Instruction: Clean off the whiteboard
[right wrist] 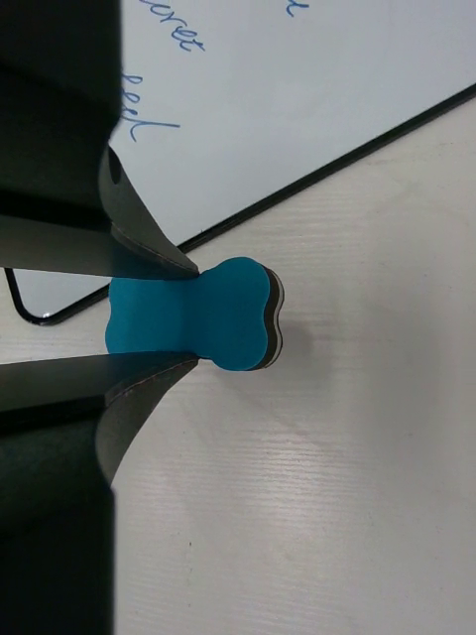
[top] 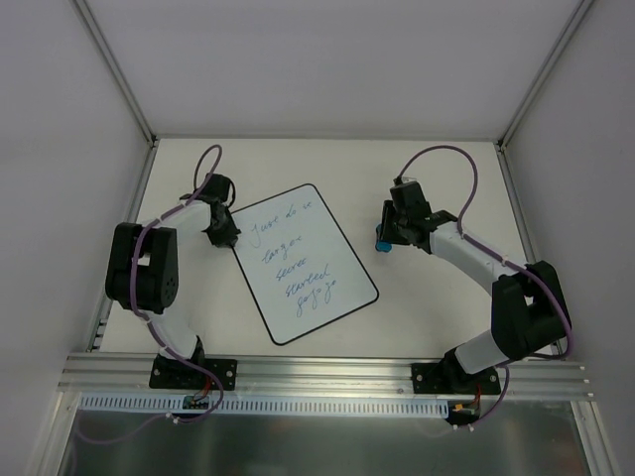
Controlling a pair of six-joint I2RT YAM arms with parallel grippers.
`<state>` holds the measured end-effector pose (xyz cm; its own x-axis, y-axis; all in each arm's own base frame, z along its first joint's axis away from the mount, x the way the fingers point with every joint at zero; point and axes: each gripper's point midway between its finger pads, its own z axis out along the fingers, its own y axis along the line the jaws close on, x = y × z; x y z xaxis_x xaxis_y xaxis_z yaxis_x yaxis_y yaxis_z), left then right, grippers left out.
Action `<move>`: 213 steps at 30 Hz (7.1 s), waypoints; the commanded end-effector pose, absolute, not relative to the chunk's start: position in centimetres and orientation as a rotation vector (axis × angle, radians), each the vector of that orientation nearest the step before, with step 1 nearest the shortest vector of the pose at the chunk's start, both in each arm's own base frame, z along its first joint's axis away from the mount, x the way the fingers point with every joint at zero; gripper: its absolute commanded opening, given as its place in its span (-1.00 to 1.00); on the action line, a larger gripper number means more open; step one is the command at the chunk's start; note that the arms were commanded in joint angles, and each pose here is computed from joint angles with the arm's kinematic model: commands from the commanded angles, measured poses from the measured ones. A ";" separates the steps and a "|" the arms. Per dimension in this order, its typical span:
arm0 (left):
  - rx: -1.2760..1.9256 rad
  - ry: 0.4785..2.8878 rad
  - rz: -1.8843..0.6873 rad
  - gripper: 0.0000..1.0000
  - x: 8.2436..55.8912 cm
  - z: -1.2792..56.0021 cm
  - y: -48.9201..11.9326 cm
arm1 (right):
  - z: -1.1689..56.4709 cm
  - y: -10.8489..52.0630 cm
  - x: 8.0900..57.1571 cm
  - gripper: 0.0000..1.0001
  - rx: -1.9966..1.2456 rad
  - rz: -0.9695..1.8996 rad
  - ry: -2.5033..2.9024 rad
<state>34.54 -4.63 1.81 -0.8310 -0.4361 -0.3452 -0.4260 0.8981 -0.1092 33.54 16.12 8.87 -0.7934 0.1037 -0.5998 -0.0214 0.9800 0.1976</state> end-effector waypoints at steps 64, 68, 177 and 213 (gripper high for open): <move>-0.191 2.808 -0.277 -0.97 37.0 0.9 -12.7 | 8.1 23.9 43.8 -0.99 -0.447 0.071 2.430; -0.192 2.836 -0.289 -0.99 35.5 0.4 -13.2 | 7.4 23.9 44.6 -0.99 -0.417 0.034 2.459; -0.391 2.833 -0.354 -1.00 35.7 0.7 -13.7 | 0.6 34.8 29.7 -0.99 -0.532 0.202 2.812; -0.416 2.821 -0.326 -1.00 36.0 0.8 -13.0 | 0.5 20.8 32.0 -0.99 -0.185 0.048 2.841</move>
